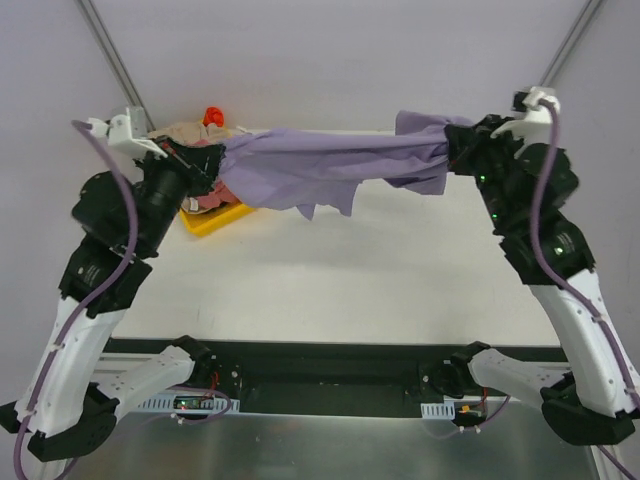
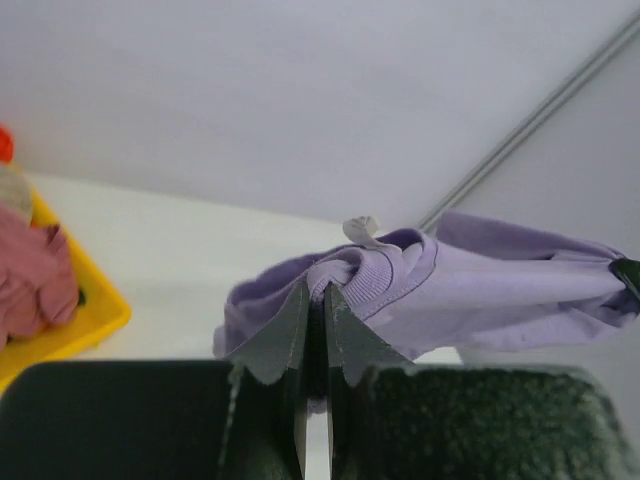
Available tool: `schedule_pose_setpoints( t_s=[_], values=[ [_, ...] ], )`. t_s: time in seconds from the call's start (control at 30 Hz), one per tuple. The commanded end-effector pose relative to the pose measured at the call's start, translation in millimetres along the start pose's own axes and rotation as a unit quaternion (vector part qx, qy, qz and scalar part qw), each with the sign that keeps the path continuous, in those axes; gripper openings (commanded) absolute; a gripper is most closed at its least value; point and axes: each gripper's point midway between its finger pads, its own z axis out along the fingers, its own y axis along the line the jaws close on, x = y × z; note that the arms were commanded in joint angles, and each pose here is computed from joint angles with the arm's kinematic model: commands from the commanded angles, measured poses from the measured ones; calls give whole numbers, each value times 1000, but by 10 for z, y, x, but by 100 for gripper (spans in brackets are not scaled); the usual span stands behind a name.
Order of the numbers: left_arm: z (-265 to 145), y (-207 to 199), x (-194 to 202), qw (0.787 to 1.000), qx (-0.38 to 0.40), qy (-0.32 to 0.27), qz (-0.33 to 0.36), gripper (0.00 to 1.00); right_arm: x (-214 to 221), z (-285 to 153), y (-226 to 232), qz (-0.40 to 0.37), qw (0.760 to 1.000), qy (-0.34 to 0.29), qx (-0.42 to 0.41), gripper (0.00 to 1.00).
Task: Fold and stack the t-shirts
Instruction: Move the tshirt to the center of the board
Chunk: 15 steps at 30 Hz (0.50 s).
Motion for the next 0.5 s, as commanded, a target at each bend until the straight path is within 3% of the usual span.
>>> schedule_pose_setpoints(
  t_s=[0.0,0.23,0.37,0.47],
  values=[
    [-417,-516,-635,990,120,-70,28,0,-800,-528,111,-11,995,-84,-58,0],
    [-619,-806,-815,978,190,-81,26,0,-999,-971,215,27,988,-100,-116,0],
    [-434,-702,-774,984,155,-81,27,0,-913,-992,45,25,993,-85,-75,0],
    [-176,-486,-562,993,100,-64,28,0,-607,-931,-196,22,999,-36,-10,0]
  ],
)
